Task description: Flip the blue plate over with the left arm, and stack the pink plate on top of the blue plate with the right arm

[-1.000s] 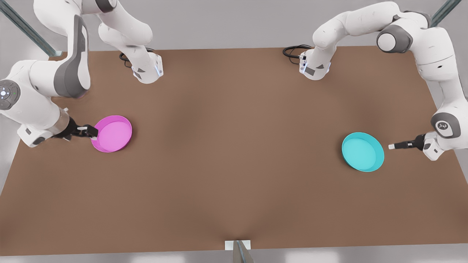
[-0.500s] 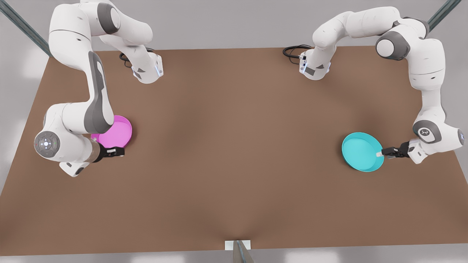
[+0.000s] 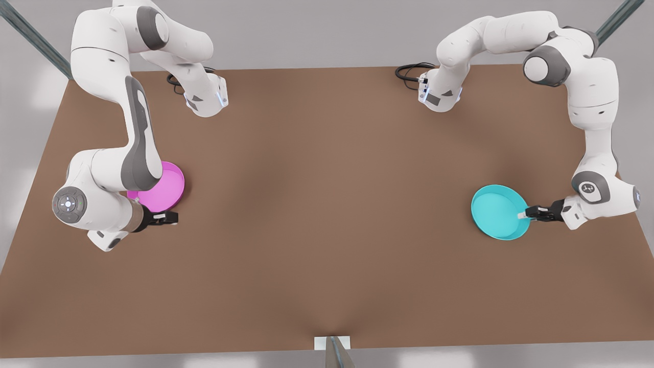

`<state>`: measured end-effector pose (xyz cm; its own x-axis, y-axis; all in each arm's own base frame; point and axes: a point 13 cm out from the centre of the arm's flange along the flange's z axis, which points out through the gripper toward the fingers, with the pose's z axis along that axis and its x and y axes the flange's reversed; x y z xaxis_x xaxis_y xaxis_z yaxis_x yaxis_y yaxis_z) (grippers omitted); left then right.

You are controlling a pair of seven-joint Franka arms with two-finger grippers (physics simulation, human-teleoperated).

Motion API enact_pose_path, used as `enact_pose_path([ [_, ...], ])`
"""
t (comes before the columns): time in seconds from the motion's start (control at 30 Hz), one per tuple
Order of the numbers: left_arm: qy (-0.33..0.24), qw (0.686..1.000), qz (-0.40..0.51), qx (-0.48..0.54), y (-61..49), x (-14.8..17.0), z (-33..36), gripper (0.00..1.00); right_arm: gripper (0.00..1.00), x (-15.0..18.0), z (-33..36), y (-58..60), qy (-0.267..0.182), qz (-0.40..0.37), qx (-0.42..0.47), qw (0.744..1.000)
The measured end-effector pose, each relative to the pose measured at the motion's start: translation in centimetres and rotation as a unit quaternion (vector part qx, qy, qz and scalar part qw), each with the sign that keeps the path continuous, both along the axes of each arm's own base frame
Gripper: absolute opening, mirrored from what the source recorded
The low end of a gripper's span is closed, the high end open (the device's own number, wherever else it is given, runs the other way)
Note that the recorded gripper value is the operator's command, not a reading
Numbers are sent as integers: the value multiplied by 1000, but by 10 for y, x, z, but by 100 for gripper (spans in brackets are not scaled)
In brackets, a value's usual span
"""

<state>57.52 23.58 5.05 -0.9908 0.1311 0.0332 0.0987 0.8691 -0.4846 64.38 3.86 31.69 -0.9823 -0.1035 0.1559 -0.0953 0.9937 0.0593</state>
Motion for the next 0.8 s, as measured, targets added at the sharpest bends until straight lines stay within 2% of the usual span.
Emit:
enact_pose_path([
  [0.07,1,1000,-3,-2,-2,-1,-3,56,100,1,0,0,-1,-1,0,1000],
  [0.2,3,1000,-9,-3,-8,0,-6,46,100,2,-4,2,-2,-3,1,1000],
  [0.3,3,1000,-12,-3,-9,0,-7,28,100,4,-4,2,-4,-4,2,1000],
  [0.37,3,1000,-13,-2,-10,0,-7,21,100,6,-4,2,-6,-5,2,1000],
  [0.63,-7,999,-30,19,-8,9,13,21,100,16,0,0,-26,-7,0,1000],
  [0.8,-22,987,-122,107,-51,49,90,21,100,21,8,4,-41,-1,-7,999],
])
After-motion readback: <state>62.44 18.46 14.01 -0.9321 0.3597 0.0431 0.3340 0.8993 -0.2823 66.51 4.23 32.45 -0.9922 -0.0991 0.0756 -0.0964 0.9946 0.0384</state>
